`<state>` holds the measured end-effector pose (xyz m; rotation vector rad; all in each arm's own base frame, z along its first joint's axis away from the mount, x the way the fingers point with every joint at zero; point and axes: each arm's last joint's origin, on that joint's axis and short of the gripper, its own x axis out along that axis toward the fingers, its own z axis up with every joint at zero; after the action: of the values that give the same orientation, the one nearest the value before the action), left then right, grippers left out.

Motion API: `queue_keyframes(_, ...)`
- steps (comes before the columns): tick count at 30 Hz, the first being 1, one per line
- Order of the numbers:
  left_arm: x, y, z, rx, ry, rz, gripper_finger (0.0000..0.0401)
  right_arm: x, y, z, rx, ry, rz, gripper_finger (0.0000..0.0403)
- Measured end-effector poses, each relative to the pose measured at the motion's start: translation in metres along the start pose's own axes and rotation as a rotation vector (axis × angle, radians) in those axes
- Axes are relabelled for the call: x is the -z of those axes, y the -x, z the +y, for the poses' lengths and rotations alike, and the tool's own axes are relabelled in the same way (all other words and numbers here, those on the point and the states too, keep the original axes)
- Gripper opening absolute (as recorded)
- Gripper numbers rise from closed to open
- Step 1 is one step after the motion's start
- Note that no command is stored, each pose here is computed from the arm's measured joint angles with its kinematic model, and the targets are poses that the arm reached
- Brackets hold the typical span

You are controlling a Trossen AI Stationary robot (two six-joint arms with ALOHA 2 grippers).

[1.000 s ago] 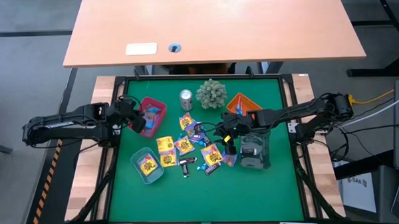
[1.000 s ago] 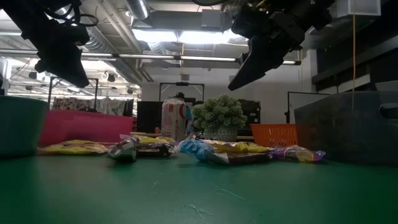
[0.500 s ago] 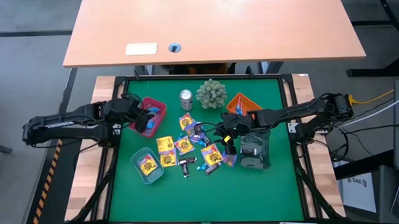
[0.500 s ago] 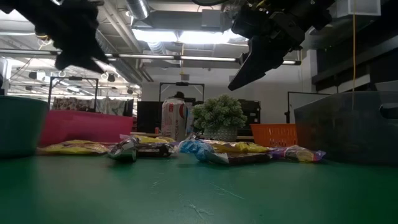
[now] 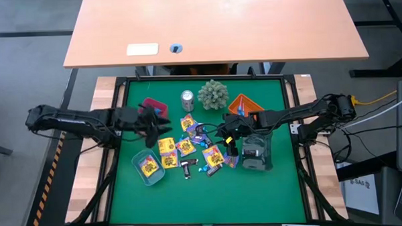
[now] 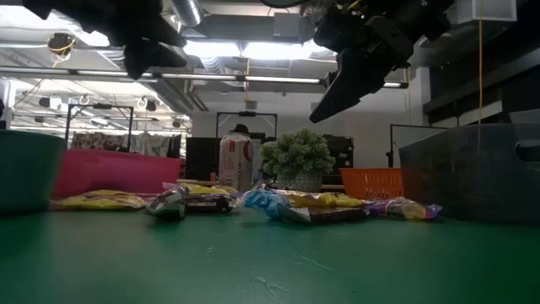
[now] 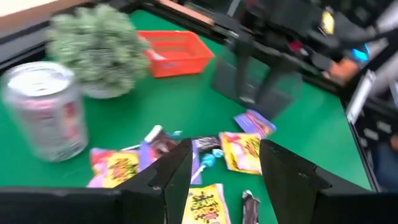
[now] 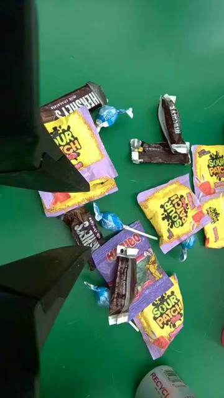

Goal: Sort candy
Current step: Put the yellow candy into the blue transparent bin

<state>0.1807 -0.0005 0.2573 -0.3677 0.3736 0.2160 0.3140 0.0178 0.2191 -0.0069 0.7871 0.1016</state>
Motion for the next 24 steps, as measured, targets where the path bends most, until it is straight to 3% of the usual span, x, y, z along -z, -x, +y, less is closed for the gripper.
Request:
queue_keyframes(12,0.033,-0.048,-0.044,0.157,-0.277,0.097,0.0173,0.000,0.000,0.000,0.000,0.000,0.000,0.0149)
queue_keyframes(24,0.076,-0.086,-0.059,0.174,-0.346,0.228,0.0173,0.000,0.000,0.000,0.000,0.000,0.000,0.0149)
